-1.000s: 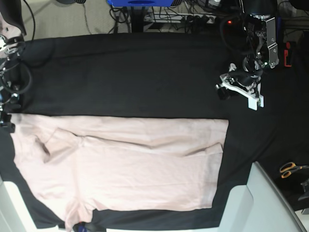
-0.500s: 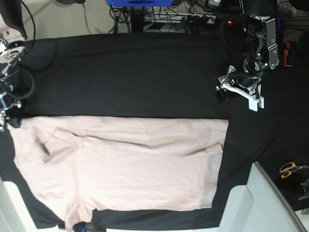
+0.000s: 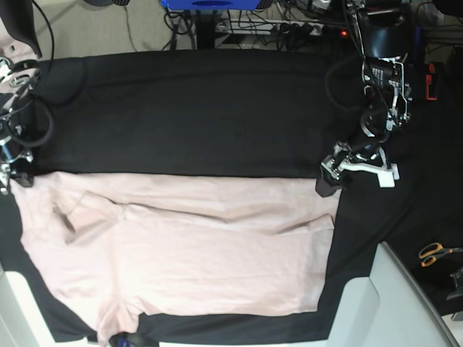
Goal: Fold the T-shirt properly
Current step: 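Lower both grippers and grasp the shirt edge again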
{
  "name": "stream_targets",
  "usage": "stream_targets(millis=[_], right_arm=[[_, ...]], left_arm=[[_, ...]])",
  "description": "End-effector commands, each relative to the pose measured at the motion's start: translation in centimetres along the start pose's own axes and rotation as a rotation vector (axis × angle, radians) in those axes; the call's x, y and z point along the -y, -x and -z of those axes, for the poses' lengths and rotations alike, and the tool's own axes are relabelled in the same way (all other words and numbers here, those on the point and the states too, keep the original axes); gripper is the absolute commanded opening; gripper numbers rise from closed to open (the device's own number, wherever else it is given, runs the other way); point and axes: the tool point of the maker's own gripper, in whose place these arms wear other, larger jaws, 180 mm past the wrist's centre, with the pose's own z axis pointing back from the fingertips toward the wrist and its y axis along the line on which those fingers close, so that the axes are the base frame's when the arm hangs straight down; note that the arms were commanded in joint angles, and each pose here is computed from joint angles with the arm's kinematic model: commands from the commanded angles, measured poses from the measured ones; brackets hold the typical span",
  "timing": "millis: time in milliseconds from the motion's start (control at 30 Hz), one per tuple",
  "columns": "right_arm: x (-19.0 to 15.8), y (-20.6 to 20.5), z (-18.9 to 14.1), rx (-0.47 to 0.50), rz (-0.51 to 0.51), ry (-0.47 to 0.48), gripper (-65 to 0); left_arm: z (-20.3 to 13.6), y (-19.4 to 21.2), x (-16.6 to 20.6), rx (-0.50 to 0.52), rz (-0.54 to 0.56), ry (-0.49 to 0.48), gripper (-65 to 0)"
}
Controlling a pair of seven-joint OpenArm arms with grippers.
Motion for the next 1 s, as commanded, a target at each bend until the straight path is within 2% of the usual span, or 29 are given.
stream_targets(millis=[0, 233, 367, 533, 733, 967], right_arm=[[-1.7, -1.6, -0.1, 0.021, -0.021, -0.04, -64.4], [-1.6, -1.6, -0.1, 0.016, -0.023, -0.039, -64.4], [-1.5, -1.7, -0.2, 0.016, -0.024, -0.036, -64.4], [-1.6, -2.2, -0.4, 0.025, -0.031, -0.036, -64.4], [-1.6, -2.5, -0.5, 0.028, -0.034, -0.035, -64.4], [-1.5, -2.5, -0.5, 0.028, -0.034, -0.034, -64.4]], left_arm=[[0.4, 1.2, -0.8, -0.066, 0.0, -0.053, -3.9], [1.2, -0.7, 1.0, -0.038, 0.013, -0.019, -16.5], [0.4, -1.8, 2.0, 0.001, 0.038, 0.004, -20.9], [-2.6, -3.5, -1.2, 0.085, -0.018, -0.111, -21.4], [-4.5, -6.2, -1.3, 0.153, 0.023, -0.113, -20.7], [-3.1, -8.0, 0.1, 0.172, 0.02, -0.086, -20.7]])
